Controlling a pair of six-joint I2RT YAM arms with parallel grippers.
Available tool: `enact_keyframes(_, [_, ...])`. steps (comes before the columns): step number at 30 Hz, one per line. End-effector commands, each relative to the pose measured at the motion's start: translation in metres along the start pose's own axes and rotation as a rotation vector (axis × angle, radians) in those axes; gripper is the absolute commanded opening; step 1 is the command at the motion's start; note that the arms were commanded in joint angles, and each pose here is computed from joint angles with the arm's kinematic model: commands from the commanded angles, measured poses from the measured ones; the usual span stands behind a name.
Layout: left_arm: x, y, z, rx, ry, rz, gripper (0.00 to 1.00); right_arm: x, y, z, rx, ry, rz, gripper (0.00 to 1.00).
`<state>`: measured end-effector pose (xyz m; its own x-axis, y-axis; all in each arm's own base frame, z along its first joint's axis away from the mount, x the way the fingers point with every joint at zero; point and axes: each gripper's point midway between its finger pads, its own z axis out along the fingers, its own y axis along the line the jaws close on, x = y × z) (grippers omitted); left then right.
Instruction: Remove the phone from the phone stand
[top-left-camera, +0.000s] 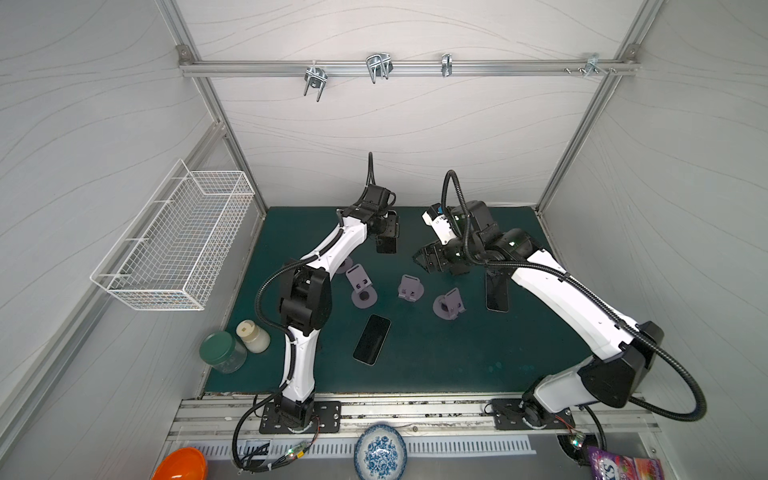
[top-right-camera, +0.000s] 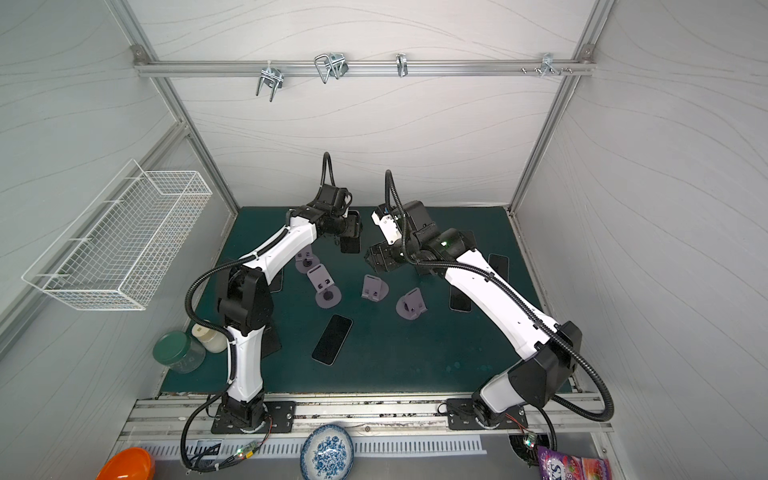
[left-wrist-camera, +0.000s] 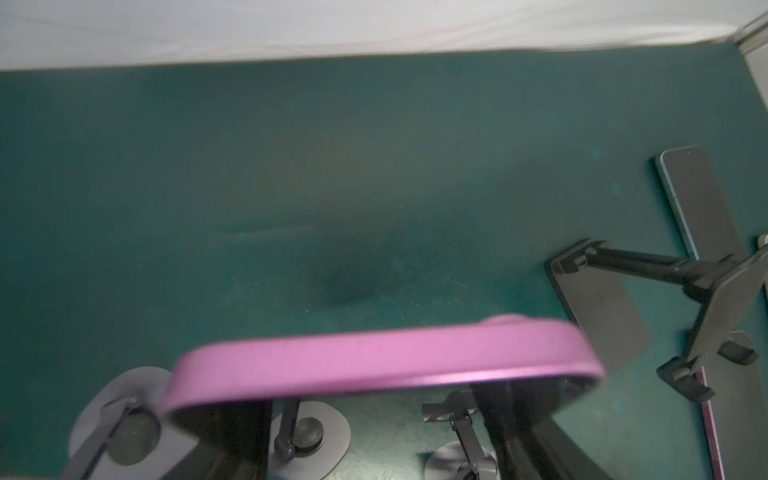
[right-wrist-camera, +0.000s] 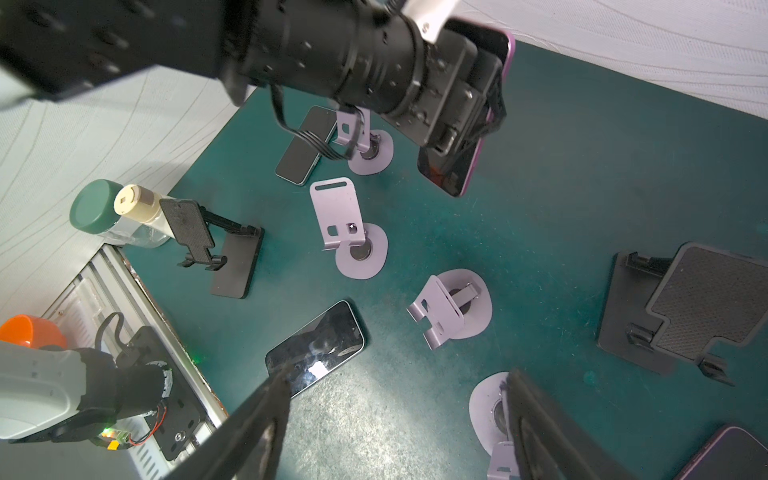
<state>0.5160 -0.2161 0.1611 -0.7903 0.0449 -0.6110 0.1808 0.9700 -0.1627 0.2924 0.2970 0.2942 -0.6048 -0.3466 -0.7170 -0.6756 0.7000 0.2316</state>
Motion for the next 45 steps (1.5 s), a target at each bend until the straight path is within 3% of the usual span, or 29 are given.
enact_keyframes(1, [-0.025, -0.018, 0.001, 0.054, -0.084, -0.002, 0.6, 0.003, 0.001, -0.011, -0.007, -0.002, 0.008, 0.82])
enact_keyframes(22, [0.01, -0.019, 0.072, 0.048, 0.02, 0.042, 0.61, 0.016, 0.0, -0.006, -0.012, 0.038, 0.021, 0.81])
enact_keyframes(45, [0.032, -0.001, 0.123, -0.01, 0.058, 0.04, 0.68, 0.016, -0.003, 0.004, 0.001, 0.067, 0.022, 0.81])
